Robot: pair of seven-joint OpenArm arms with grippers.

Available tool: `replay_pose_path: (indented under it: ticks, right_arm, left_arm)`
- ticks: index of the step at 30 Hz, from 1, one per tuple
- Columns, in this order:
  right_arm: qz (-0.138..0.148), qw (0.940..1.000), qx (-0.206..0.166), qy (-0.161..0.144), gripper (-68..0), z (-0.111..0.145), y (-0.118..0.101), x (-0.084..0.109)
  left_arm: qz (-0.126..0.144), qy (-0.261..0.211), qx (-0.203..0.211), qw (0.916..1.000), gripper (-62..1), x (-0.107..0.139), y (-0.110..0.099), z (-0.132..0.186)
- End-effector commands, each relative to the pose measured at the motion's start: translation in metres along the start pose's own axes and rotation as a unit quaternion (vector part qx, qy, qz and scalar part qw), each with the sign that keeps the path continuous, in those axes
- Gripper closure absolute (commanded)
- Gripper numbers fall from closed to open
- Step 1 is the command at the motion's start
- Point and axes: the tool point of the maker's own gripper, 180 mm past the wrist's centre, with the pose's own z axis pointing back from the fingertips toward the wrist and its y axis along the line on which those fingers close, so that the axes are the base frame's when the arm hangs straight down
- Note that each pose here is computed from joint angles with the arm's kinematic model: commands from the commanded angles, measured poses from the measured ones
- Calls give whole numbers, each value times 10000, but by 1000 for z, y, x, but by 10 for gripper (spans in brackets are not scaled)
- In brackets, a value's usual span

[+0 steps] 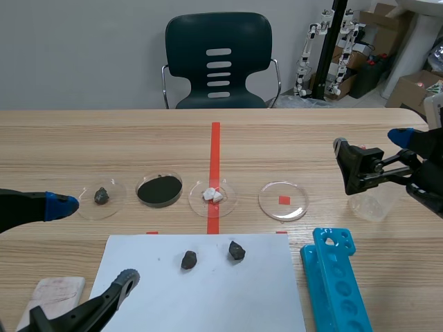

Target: Return to the home posture

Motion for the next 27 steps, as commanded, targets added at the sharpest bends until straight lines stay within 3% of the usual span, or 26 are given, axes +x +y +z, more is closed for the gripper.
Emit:
replay_pose_path:
  ticks: [1,24,27]
  right_arm:
    - [98,9997,-14,-214,-628,-1,-7,17]
    - [103,9998,0,-195,-627,1,-5,16]
    - [299,9991,178,-224,-588,13,8,24]
  left_arm:
    - [34,-124,52,9999,-623,6,2,0]
    - [34,-124,50,9999,-623,6,2,0]
    - [32,-123,50,9999,-623,6,2,0]
